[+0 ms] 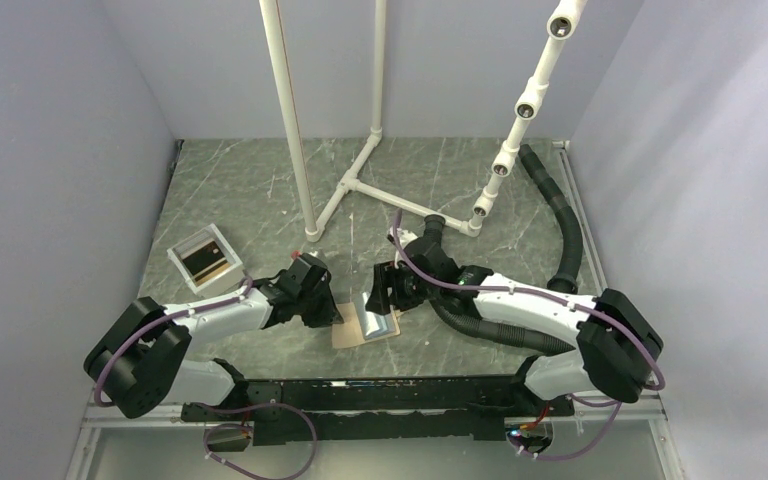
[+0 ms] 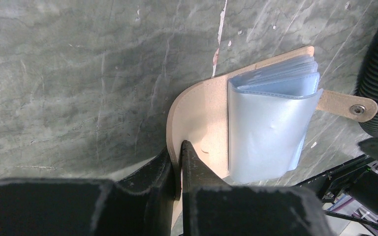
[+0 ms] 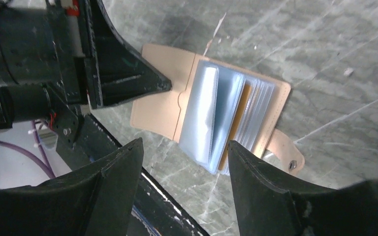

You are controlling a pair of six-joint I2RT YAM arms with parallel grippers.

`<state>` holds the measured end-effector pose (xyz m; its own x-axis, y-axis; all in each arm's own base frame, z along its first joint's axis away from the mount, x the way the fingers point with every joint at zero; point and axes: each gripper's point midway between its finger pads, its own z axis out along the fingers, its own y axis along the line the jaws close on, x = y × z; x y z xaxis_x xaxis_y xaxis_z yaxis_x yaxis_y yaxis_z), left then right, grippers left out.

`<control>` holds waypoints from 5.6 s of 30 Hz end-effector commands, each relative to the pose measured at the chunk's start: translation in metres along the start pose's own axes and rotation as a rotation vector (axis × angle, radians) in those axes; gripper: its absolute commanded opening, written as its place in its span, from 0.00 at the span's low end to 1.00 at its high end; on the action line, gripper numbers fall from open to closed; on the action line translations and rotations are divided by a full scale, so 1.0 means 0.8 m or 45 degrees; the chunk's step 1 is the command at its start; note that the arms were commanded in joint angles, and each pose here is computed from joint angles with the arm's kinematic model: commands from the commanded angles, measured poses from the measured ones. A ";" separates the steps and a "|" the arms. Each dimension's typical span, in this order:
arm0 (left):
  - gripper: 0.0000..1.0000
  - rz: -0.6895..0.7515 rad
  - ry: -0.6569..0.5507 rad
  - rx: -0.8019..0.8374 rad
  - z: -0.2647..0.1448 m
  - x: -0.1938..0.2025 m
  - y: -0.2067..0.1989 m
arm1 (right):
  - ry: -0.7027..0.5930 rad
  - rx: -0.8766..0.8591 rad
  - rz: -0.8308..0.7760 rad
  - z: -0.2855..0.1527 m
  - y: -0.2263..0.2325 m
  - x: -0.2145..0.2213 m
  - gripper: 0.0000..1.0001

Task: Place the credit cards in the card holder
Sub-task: Open the card holder at the center of the board.

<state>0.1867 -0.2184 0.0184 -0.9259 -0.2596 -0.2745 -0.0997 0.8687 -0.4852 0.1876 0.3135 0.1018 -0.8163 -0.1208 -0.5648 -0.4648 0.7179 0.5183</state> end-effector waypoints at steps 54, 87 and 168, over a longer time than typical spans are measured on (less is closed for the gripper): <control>0.66 -0.037 -0.176 -0.164 -0.083 -0.012 0.045 | 0.166 -0.465 0.034 0.067 0.084 0.037 0.62; 0.53 -0.041 0.019 0.199 -0.028 -0.012 -0.021 | 0.098 0.120 -0.081 0.054 -0.019 0.033 0.24; 0.46 -0.044 0.010 0.448 -0.034 -0.031 -0.085 | -0.023 -0.196 -0.040 0.045 0.044 0.036 0.45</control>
<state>0.1992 -0.2522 0.0650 -0.9345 -0.2859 -0.2122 -0.0422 0.6807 -0.7313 0.1514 0.3516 0.0682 -0.8184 -0.1468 -0.5557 -0.5186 0.6052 0.6040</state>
